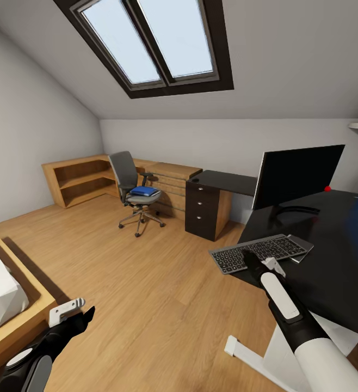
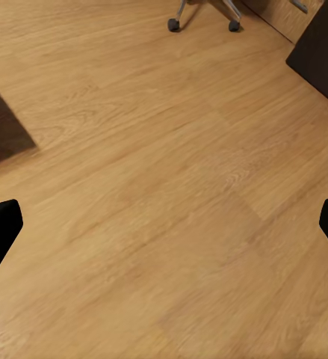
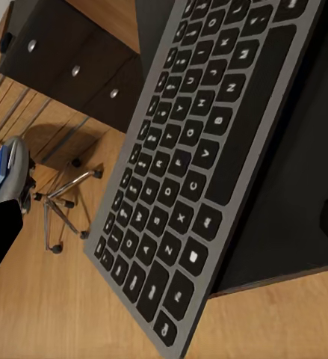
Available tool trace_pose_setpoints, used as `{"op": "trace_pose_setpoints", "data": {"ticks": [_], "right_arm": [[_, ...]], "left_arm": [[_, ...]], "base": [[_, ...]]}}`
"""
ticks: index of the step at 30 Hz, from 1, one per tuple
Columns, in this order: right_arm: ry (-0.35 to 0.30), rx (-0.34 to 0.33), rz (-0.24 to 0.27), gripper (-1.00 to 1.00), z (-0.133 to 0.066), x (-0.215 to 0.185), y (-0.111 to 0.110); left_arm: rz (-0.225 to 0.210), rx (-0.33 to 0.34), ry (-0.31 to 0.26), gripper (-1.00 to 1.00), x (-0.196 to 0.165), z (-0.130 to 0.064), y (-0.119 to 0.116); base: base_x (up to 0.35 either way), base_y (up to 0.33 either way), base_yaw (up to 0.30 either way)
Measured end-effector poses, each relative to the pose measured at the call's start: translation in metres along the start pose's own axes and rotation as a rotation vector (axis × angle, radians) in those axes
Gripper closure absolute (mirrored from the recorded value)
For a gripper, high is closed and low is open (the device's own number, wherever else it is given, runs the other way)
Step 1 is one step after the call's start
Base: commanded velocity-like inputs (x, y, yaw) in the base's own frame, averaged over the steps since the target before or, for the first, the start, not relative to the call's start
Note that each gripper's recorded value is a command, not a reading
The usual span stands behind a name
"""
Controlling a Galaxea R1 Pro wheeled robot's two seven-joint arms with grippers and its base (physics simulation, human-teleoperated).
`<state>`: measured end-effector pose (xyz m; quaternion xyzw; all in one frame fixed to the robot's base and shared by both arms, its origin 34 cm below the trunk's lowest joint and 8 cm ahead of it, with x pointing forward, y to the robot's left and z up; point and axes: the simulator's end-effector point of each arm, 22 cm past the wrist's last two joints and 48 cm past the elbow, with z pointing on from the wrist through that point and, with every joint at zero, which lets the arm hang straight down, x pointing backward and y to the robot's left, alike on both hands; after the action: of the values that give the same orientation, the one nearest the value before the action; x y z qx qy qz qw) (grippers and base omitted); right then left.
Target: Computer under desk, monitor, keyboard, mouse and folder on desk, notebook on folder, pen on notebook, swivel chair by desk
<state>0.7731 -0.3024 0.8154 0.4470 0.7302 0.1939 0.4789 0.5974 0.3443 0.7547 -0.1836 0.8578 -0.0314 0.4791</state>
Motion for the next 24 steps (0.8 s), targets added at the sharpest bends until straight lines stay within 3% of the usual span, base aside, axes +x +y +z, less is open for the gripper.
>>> {"op": "trace_pose_setpoints", "data": {"ticks": [8,24], "right_arm": [[-0.001,0.003,0.0,-1.0,0.001,-0.001,-0.002],[0.011,0.061,0.002,-1.0,0.008,0.004,-0.029]], "left_arm": [[-0.001,-0.001,0.0,-1.0,0.0,0.0,0.0],[0.0,0.0,0.006,-1.0,0.002,0.0,0.0]], "base": [[0.228,0.0,0.0],[0.012,0.0,0.0]]}}
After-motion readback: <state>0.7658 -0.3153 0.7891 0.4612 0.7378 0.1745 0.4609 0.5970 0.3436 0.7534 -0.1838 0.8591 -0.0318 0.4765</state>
